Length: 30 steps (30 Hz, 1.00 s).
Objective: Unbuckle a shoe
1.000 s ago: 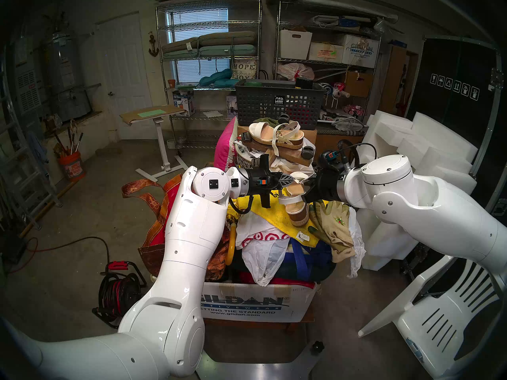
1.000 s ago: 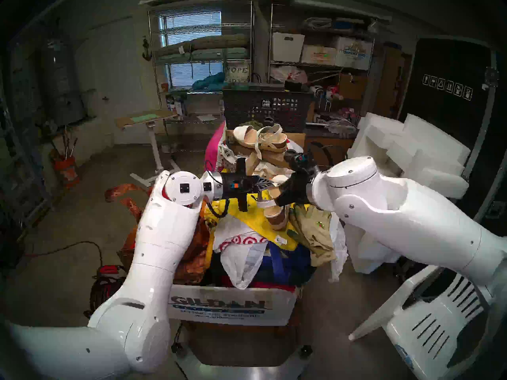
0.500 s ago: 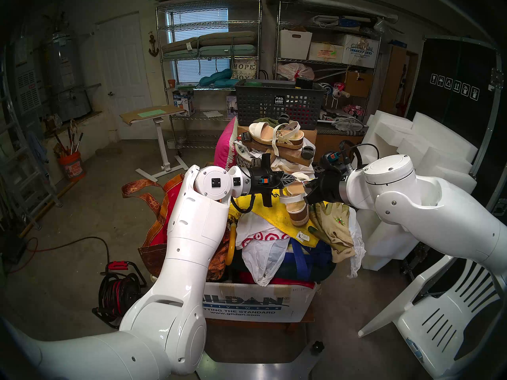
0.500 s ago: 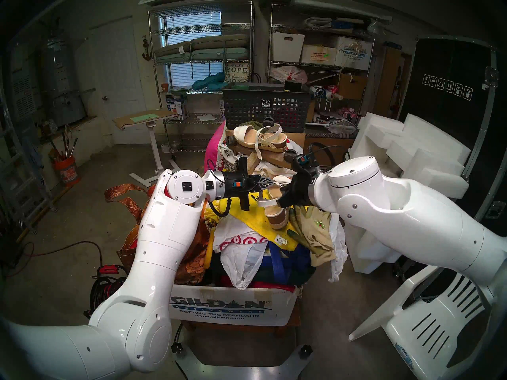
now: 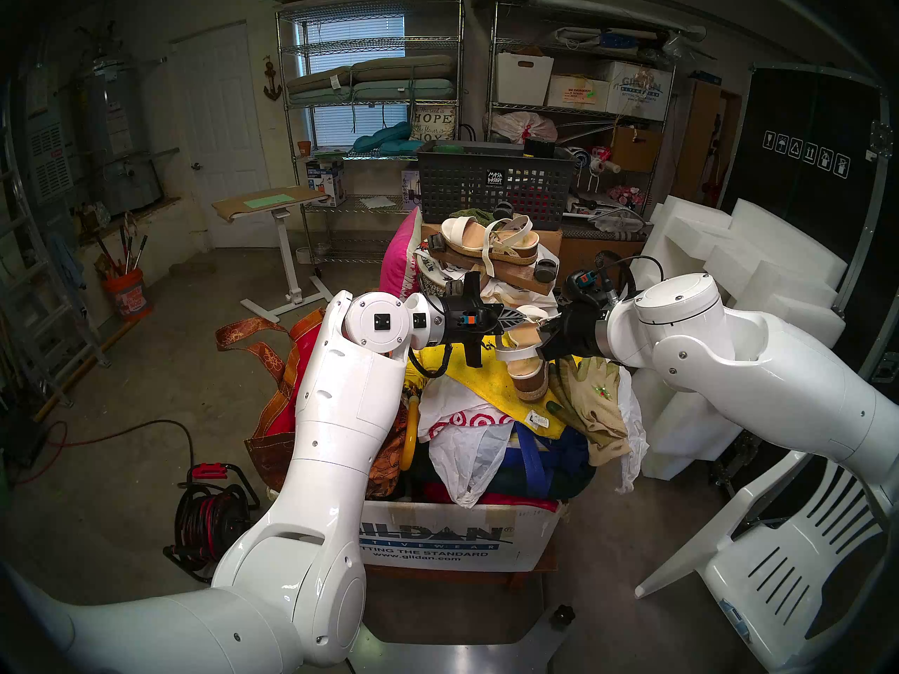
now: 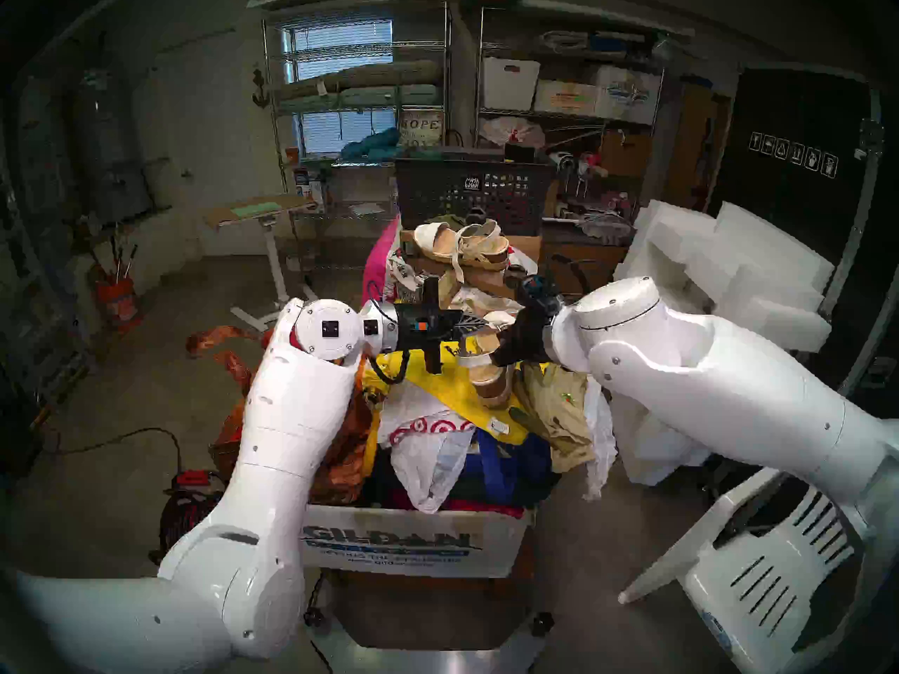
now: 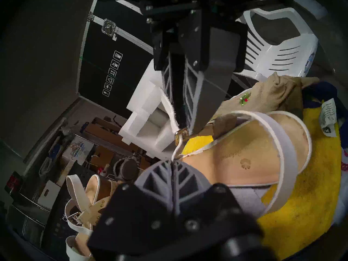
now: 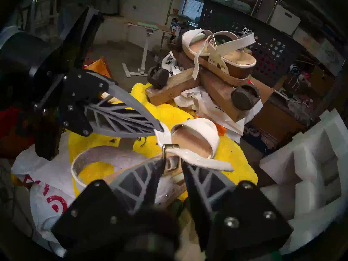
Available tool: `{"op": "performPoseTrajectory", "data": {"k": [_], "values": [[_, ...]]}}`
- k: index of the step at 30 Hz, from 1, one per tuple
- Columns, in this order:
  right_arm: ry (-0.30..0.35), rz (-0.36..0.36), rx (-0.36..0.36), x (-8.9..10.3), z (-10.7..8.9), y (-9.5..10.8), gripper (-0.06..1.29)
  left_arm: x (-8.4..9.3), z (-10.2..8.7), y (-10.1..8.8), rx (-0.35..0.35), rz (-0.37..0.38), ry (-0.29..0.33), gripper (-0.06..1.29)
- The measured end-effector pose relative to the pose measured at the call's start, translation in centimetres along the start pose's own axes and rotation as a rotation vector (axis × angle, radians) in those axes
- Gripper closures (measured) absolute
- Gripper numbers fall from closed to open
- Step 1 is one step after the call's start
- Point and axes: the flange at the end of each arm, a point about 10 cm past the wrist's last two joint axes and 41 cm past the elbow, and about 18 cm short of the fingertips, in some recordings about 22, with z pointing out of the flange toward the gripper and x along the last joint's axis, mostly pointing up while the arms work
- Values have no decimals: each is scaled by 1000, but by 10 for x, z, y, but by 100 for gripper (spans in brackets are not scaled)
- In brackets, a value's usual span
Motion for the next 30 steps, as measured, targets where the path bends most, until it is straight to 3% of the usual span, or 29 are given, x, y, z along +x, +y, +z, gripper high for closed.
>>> {"op": "performPoseTrajectory", "data": {"k": [5,19,21,25,30], "values": [[-11,-10,-6,0,5,-1,81,3,-2,1,-9,0,5,126],[-11,-27,-37,3,8,-7,83,8,-7,3,-17,-6,14,126],[-14,-30,-40,3,7,-7,90,9,-8,4,-16,-8,14,126],[-21,-36,-56,4,7,-8,122,9,-9,4,-12,-14,13,126],[-11,-24,-79,5,8,-8,125,8,-10,6,-14,-18,12,126]]}}
